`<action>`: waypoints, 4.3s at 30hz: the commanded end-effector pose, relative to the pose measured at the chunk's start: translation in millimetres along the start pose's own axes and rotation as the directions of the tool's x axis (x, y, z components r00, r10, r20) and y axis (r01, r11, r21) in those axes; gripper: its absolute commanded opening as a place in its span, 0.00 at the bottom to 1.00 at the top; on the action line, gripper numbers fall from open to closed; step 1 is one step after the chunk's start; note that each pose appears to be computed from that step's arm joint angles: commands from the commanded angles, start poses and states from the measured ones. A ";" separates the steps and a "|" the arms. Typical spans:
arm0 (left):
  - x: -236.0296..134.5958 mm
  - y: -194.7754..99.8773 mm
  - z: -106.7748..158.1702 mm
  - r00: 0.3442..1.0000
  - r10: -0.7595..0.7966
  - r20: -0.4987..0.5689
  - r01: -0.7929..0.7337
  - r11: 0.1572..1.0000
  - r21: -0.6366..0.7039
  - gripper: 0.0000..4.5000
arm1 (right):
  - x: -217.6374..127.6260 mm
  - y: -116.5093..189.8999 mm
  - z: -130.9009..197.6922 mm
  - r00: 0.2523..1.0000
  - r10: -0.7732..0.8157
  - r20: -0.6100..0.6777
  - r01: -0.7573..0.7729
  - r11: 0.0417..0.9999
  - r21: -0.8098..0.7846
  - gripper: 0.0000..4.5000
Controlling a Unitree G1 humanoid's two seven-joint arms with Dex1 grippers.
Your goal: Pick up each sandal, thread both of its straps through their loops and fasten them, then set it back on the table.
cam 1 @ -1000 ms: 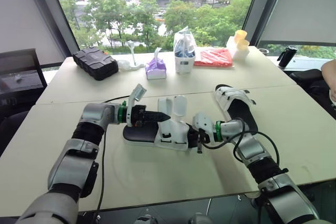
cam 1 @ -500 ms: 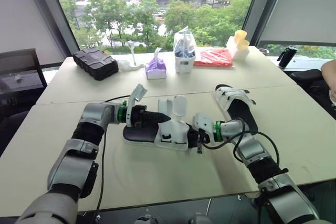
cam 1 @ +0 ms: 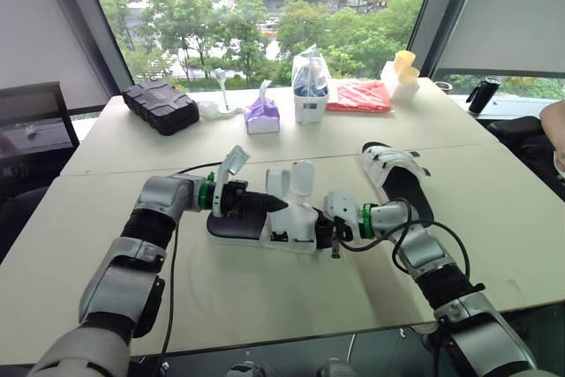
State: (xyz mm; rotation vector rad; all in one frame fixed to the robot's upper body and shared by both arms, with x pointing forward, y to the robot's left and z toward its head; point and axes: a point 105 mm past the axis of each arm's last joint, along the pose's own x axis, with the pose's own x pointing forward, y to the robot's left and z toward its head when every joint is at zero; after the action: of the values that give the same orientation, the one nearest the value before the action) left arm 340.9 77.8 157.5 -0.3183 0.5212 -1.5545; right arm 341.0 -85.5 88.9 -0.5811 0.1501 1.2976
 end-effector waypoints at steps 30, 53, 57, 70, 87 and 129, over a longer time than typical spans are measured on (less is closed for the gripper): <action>2.9 8.0 15.0 1.000 0.022 -0.019 -0.019 0.989 0.150 0.01 | 8.5 29.0 -30.0 0.989 0.106 -0.106 -0.099 0.993 0.069 0.00; 2.7 -2.0 -0.2 0.985 0.002 -0.175 0.057 0.941 0.334 0.01 | 8.9 28.3 -31.5 0.988 0.108 -0.113 -0.101 0.992 0.071 0.00; 4.1 -0.5 -4.3 0.979 0.017 -0.202 0.063 0.922 0.382 0.01 | 8.9 27.3 -31.6 0.988 0.105 -0.114 -0.098 0.993 0.070 0.00; 9.1 -0.2 -23.6 0.964 0.041 -0.261 0.094 0.869 0.485 0.01 | 8.8 26.7 -32.1 0.988 0.103 -0.116 -0.096 0.993 0.069 0.00; -8.0 -18.1 -18.2 0.984 0.064 -0.164 0.020 0.886 0.463 0.96 | 11.2 27.1 -32.6 0.987 0.109 -0.119 -0.102 0.993 0.062 0.00; 1.6 -19.8 -71.0 0.991 0.118 -0.066 -0.098 0.965 0.243 0.96 | 13.7 25.4 -32.8 0.987 0.102 -0.123 -0.097 0.994 0.048 0.00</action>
State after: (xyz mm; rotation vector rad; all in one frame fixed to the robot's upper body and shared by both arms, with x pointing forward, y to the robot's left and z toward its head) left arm 285.7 83.6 91.7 -0.0666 0.4514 -1.5041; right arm 342.2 -83.4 87.3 -0.6065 0.1485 1.3010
